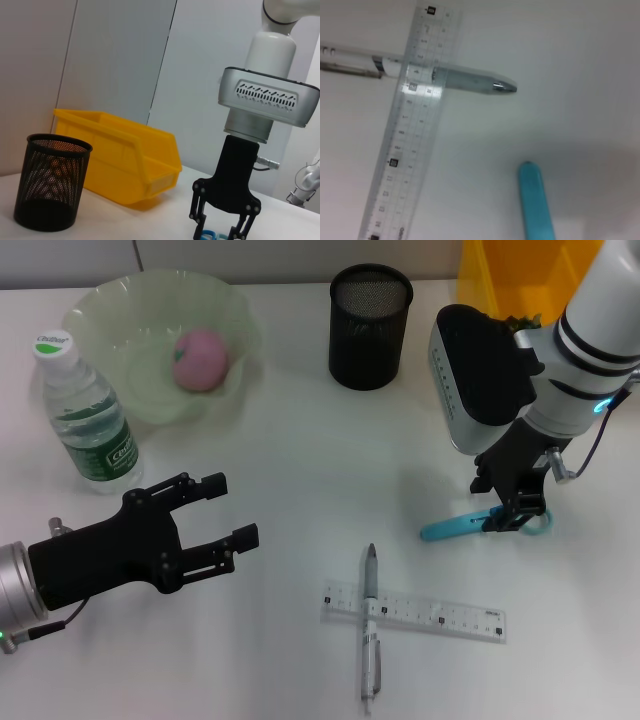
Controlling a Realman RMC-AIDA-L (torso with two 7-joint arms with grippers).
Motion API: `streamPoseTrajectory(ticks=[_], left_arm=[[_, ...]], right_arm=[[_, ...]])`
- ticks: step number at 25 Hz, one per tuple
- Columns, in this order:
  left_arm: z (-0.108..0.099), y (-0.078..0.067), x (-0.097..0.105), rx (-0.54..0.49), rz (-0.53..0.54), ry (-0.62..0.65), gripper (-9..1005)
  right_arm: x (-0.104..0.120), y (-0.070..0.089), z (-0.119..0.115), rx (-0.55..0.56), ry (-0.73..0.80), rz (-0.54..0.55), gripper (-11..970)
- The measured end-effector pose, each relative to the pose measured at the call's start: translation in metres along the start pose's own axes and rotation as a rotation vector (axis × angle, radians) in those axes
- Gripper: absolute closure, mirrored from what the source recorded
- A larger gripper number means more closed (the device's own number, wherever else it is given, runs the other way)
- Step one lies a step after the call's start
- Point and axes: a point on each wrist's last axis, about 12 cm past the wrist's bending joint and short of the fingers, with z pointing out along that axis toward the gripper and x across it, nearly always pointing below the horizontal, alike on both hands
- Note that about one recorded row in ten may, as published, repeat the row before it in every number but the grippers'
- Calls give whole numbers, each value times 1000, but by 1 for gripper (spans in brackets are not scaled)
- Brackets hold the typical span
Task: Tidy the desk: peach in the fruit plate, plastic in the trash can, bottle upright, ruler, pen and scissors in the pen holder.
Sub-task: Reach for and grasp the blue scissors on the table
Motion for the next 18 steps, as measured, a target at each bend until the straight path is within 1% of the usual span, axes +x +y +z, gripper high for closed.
streamPoseTrajectory(ticks=[4, 18], left_arm=[[-1, 1, -1, -3, 2, 0, 192], [-3, 2, -2, -1, 4, 0, 191]], right_arm=[[-2, 1, 3, 2, 27, -9, 481], [0, 4, 6, -5, 38, -5, 481]])
